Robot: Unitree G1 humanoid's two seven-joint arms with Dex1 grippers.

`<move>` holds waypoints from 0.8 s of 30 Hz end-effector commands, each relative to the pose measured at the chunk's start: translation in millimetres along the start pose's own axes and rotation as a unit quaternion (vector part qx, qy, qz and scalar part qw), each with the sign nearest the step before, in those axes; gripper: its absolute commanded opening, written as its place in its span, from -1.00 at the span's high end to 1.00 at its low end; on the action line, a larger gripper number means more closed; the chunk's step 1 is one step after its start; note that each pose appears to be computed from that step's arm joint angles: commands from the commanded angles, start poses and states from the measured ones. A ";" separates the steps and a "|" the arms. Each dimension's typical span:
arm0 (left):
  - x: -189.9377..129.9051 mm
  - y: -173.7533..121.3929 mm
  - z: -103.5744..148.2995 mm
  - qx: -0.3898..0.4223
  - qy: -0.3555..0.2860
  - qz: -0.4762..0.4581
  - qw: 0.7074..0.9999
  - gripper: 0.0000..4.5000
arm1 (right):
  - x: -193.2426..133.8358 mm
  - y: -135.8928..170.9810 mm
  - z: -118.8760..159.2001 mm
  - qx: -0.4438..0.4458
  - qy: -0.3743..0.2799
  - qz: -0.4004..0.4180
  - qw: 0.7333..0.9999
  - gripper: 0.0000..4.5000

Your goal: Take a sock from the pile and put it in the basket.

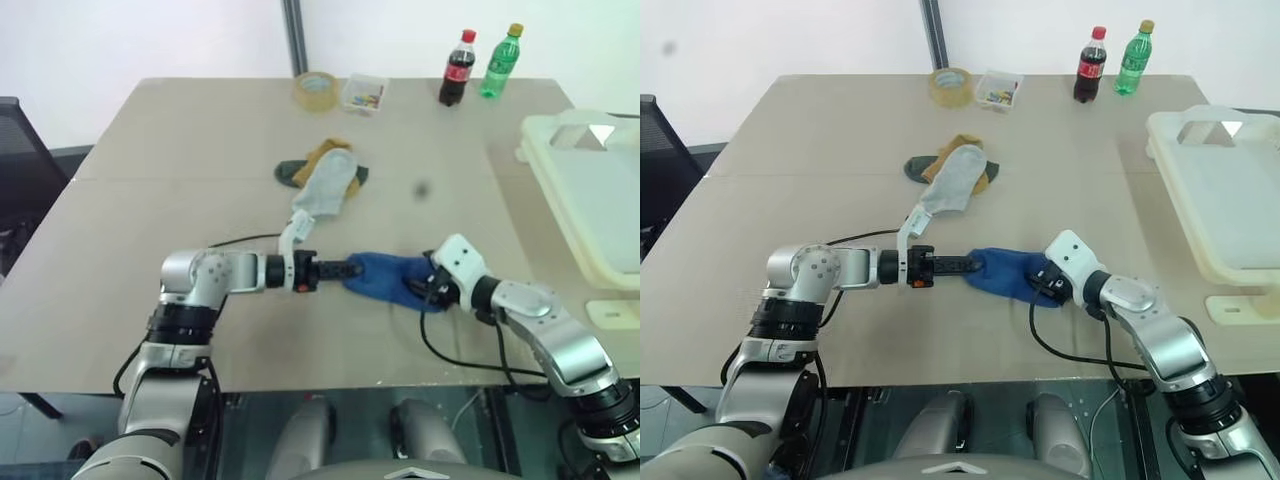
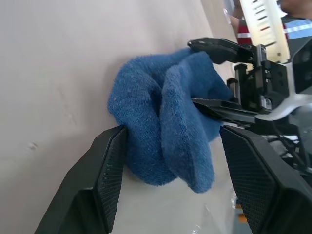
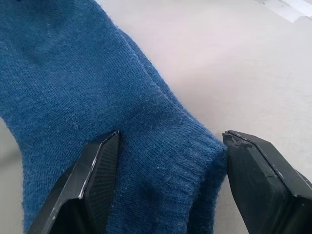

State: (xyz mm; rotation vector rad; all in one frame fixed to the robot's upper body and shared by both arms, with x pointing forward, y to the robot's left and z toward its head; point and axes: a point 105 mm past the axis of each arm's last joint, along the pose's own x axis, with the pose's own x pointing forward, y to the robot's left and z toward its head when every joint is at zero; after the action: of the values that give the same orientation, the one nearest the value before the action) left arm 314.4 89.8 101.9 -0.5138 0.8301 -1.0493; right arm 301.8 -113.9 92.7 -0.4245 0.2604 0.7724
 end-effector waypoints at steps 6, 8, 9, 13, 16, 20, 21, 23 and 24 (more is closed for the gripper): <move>20.9 -18.5 -31.3 -0.087 0.065 -0.098 0.989 -0.44 | 1.1 5.1 -10.2 0.009 0.023 0.004 1.000 -0.53; 20.6 -28.3 -28.1 -0.087 0.065 -0.130 0.986 -0.44 | 1.6 4.1 -9.3 0.007 0.022 0.004 1.000 -0.53; 20.5 -31.1 -24.8 -0.088 0.059 -0.141 0.984 -0.44 | 1.8 3.4 -8.4 0.005 0.022 0.004 1.000 -0.53; 21.1 -29.9 -5.9 -0.091 0.008 -0.154 0.984 -0.44 | 1.2 1.3 -4.8 0.002 0.019 0.001 1.000 -0.53; 18.9 -37.8 6.4 -0.102 -0.028 -0.192 0.976 -0.44 | -0.1 1.4 -5.7 0.001 0.021 0.000 1.000 -0.53; 27.9 -36.2 8.8 -0.107 -0.048 -0.193 0.974 -0.44 | -0.7 1.8 -5.6 0.001 0.022 0.000 1.000 -0.53; 28.8 -35.4 9.3 -0.107 -0.051 -0.191 0.974 -0.44 | -0.6 1.8 -5.3 0.001 0.022 0.000 1.000 -0.53; 30.0 -32.7 9.6 -0.108 -0.056 -0.189 0.974 -0.44 | -1.0 1.2 -4.6 0.000 0.022 -0.001 1.000 -0.53; 30.7 -31.9 8.5 -0.105 -0.053 -0.185 0.976 -0.44 | -1.4 0.6 -4.3 -0.001 0.022 -0.002 1.000 -0.53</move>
State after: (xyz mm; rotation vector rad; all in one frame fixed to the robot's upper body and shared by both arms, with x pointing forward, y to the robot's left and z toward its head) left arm 307.9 46.2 114.8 -0.9278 0.8072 -1.2663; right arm 302.4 -113.3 94.0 -0.4300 0.2702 0.7637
